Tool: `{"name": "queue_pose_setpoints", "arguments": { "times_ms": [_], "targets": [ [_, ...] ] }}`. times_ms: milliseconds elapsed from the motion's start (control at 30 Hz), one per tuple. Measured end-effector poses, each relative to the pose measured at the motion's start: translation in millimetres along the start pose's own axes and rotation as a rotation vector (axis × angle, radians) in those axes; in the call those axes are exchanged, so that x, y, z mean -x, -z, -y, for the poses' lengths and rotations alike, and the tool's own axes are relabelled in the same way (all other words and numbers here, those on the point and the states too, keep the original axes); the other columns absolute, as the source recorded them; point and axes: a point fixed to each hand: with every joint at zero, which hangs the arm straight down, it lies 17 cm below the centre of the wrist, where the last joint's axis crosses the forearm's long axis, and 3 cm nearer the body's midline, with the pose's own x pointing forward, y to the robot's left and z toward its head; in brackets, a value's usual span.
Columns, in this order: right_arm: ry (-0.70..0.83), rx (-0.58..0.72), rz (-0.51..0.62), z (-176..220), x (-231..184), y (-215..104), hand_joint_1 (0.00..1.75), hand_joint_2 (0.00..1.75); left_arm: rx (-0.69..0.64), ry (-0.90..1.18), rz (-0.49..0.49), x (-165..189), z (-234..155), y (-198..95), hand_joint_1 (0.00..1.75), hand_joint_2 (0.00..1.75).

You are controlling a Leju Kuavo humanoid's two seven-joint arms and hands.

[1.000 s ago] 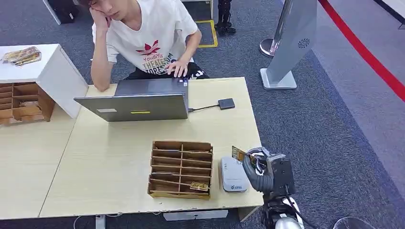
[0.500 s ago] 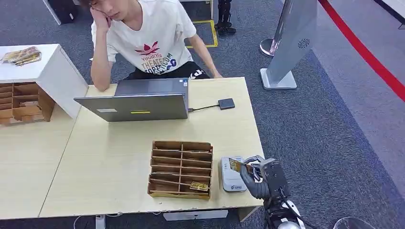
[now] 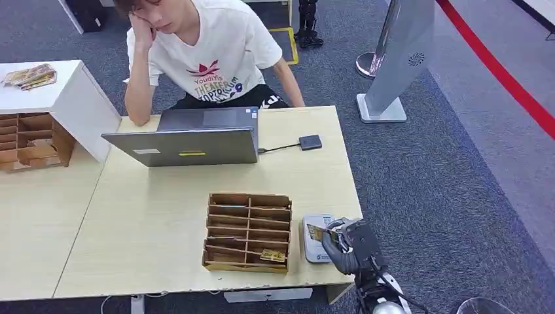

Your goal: Pass the card to the sensor for recognition and then transmit it.

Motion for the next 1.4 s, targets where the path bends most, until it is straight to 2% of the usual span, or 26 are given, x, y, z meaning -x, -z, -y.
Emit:
{"name": "queue_pose_setpoints", "arguments": {
  "times_ms": [1400],
  "targets": [
    [-0.147,0.022,-0.101,10,42,6,1.75,1.75,0.004,-0.005,-0.002,0,1,0,0.0,0.0]
  ]
}}
